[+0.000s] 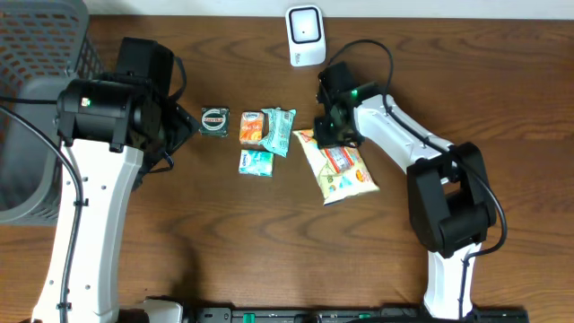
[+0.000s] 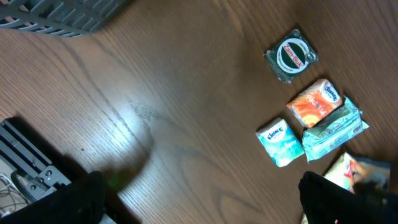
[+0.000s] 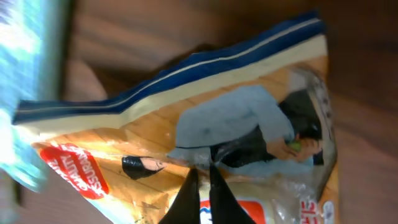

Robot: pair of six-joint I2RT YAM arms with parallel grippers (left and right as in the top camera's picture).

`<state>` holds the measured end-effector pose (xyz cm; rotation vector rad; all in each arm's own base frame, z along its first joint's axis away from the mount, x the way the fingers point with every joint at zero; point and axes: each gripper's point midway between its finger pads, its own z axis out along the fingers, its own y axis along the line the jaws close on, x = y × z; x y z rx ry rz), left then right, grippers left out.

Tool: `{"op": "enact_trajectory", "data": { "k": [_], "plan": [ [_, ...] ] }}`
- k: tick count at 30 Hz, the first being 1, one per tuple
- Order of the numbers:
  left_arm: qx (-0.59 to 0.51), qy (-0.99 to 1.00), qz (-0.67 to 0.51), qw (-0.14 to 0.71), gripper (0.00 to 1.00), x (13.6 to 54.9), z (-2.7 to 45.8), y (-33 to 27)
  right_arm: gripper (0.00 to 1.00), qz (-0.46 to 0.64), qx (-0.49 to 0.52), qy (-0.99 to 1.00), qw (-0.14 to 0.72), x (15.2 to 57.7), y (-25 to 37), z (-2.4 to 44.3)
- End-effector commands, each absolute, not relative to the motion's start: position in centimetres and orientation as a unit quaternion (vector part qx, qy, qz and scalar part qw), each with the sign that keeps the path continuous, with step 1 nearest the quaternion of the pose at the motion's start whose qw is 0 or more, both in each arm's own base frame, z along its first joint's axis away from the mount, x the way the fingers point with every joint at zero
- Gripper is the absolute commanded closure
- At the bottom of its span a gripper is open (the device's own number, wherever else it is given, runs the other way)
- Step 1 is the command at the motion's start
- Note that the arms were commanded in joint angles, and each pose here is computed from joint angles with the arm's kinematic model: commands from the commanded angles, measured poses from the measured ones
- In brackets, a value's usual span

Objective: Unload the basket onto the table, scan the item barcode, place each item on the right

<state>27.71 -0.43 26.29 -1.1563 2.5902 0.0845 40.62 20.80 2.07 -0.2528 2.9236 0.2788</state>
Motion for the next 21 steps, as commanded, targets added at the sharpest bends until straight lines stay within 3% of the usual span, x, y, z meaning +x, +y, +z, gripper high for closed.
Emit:
{"op": "enact_trajectory", "data": {
  "k": [1, 6, 10, 15, 21],
  "plan": [
    [-0.407, 0.9, 0.035, 0.149, 0.02, 27.6, 26.2, -0.2, 0.93, 0.095, -0.062, 0.989, 0.098, 41.2, 21.1, 2.0],
    [-0.407, 0.9, 0.035, 0.149, 0.02, 27.6, 26.2, -0.2, 0.94, 0.09, -0.042, 0.989, 0.106, 43.5, 19.6, 7.4],
    [-0.407, 0.9, 0.035, 0.149, 0.02, 27.6, 26.2, -0.2, 0.93, 0.07, -0.071, 0.993, 0.061, 41.5, 18.3, 10.2],
    [-0.407, 0.9, 0.035, 0.149, 0.02, 27.6, 26.2, -0.2, 0.99, 0.039, -0.099, 0.994, -0.037, 36.5, 17.0, 9.4],
    [-0.407, 0.9, 0.035, 0.148, 0.02, 27.6, 26.2, -0.2, 0.99, 0.005, -0.119, 0.989, -0.083, 33.0, 16.8, 3.8]
  ]
}}
